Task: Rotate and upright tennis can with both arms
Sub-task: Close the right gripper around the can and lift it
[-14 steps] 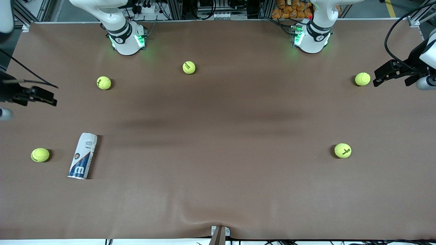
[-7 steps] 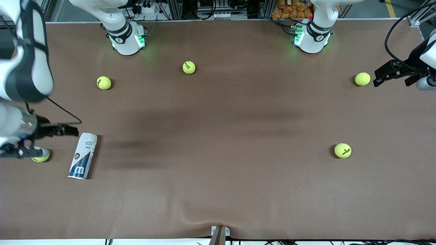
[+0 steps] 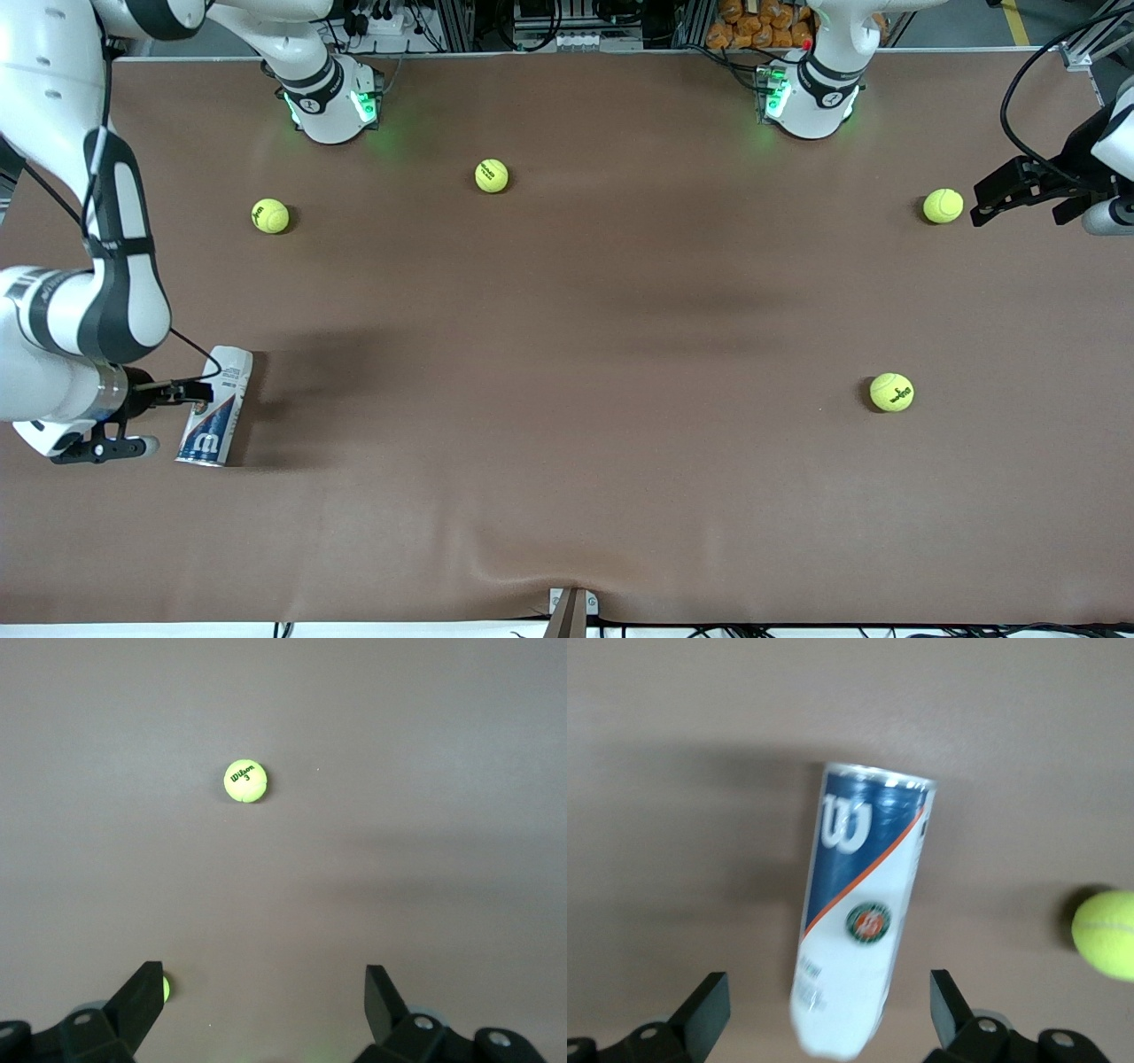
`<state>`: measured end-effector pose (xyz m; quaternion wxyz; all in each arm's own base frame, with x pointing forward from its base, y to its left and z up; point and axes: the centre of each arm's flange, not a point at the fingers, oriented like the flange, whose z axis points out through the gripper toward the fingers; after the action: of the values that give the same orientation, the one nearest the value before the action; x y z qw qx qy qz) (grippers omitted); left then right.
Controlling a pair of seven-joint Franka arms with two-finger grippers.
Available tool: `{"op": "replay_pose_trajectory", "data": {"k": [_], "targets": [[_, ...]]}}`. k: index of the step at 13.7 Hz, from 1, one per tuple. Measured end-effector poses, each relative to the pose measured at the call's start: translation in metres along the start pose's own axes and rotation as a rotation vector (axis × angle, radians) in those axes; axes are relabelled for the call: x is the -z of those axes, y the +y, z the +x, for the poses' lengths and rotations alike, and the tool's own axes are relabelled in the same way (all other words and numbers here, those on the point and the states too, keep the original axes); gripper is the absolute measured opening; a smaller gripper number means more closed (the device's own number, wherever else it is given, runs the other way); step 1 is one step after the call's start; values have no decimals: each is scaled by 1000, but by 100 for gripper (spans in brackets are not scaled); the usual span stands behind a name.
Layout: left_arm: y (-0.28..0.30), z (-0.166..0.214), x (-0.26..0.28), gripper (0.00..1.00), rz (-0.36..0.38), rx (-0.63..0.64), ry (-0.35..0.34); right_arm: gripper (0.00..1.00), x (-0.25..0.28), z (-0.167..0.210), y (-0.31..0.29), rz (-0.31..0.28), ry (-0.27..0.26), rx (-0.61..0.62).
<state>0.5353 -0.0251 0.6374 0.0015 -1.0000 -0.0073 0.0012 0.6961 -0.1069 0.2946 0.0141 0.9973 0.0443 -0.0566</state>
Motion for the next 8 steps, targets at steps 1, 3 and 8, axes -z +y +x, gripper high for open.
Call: {"op": "replay_pose_trajectory", "data": {"k": [1, 3, 8], "targets": [[0, 0, 0, 100, 0, 0, 0, 100, -11, 4, 1, -5, 11, 1], [0, 0, 0, 100, 0, 0, 0, 100, -29, 7, 0, -5, 4, 3], [0, 0, 0, 100, 0, 0, 0, 100, -67, 8, 1, -1, -34, 3]]}}
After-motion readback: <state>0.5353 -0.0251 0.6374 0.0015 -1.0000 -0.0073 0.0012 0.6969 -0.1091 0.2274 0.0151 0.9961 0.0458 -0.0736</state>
